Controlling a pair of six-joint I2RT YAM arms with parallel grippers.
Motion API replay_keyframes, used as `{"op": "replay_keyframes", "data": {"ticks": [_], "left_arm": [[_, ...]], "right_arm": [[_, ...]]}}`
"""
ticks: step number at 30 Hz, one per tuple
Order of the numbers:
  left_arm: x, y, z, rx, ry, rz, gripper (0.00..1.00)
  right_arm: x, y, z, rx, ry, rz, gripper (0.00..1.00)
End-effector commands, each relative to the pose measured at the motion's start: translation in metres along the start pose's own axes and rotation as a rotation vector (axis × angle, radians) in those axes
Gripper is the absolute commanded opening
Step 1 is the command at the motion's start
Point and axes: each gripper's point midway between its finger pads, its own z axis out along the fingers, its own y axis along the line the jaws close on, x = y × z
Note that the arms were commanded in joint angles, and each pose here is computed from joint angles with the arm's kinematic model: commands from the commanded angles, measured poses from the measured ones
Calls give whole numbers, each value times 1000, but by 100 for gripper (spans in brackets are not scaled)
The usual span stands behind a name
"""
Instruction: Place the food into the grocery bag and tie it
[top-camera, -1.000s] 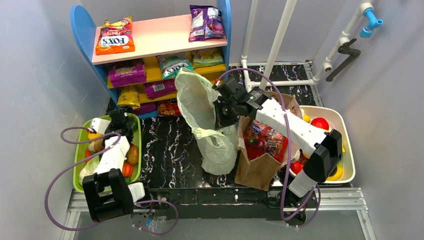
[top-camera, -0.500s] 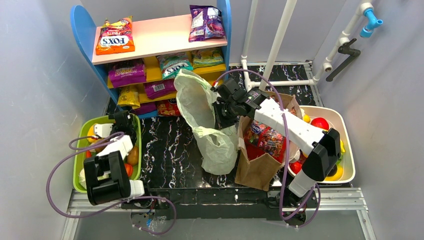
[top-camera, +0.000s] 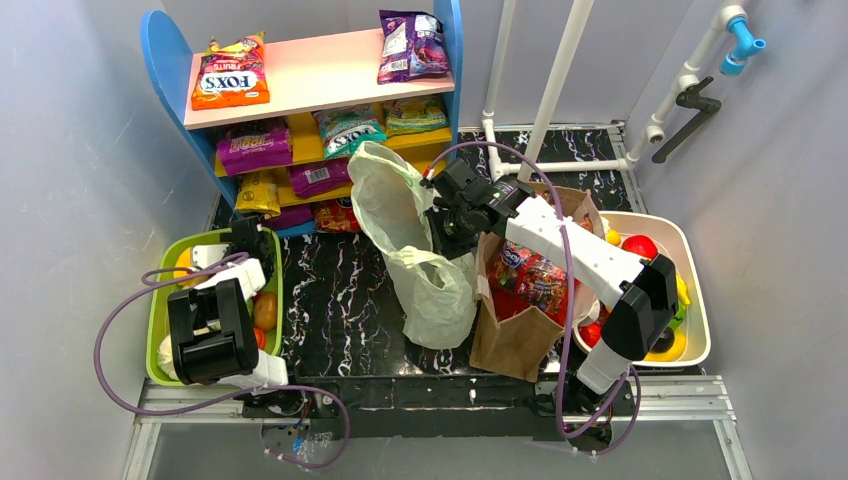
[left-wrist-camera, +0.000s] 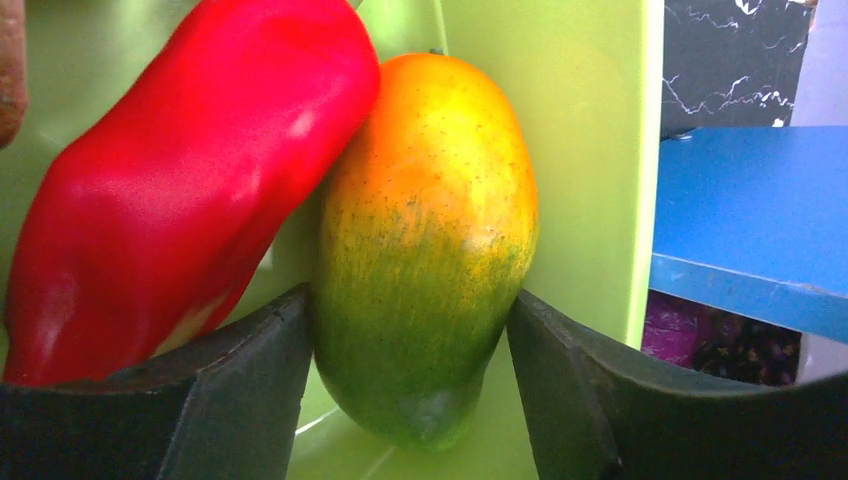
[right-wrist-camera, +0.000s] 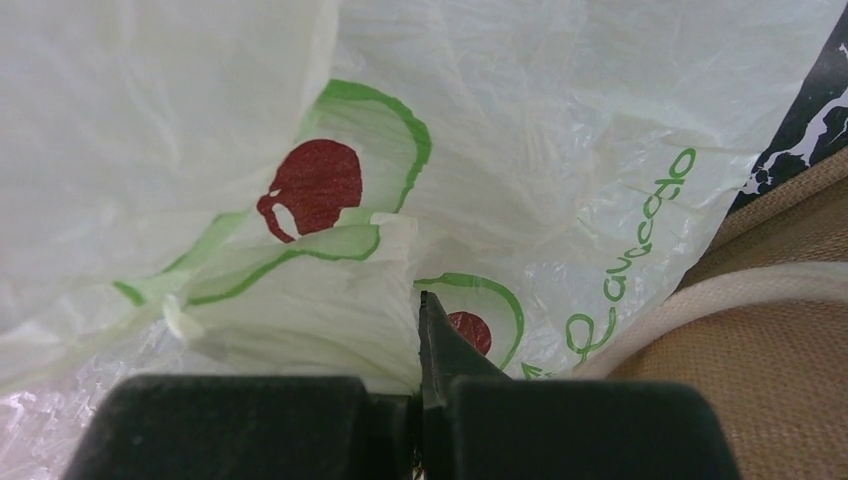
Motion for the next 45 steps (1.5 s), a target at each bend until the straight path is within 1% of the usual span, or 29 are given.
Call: {"op": "replay_keyframes", "data": {"ticks": [1, 6, 8, 11, 13, 16, 18, 19, 21, 24, 28, 31, 35, 41, 45], "left_arm": [[-7, 3, -1, -15, -22, 28, 63], [-18, -5, -11, -16, -36, 93, 50], [-20, -10, -17, 1, -28, 116, 44], [-25, -14, -28, -20, -3, 160, 33], [-27, -13, -35, -38, 9, 185, 29], [-30, -13, -43, -28, 20, 207, 26], [-31, -14, -47, -12, 23, 238, 14], [-32, -12, -49, -12, 25, 250, 11], [-35, -8, -54, -17, 22, 276, 5], [-40, -4, -63, -13, 16, 295, 0], [-51, -1, -79, 9, -9, 299, 0], [-57, -3, -93, 41, -6, 306, 0], [-60, -7, -114, 94, 24, 325, 0], [-54, -27, -143, 264, 91, 386, 0], [-57, -23, -156, 273, 105, 405, 0]], "right_arm": [[-4, 5, -4, -15, -9, -26, 1], [-3, 6, -6, -18, -11, -26, 1], [-3, 6, -8, -23, -15, -27, 1], [-4, 8, -10, -30, -22, -26, 1], [-3, 9, -12, -35, -25, -28, 1], [-3, 11, -14, -44, -31, -30, 1], [-3, 11, -16, -47, -34, -29, 1], [-3, 12, -17, -48, -34, -29, 1], [-3, 13, -18, -51, -40, -31, 1], [-5, 14, -20, -53, -50, -30, 1], [-8, 16, -23, -58, -58, -19, 1], [-9, 18, -25, -57, -66, -13, 1], [-13, 16, -28, -41, -84, 0, 1], [-22, 19, -39, -42, -138, 34, 1], [-27, 23, -49, -56, -178, 55, 1]]}}
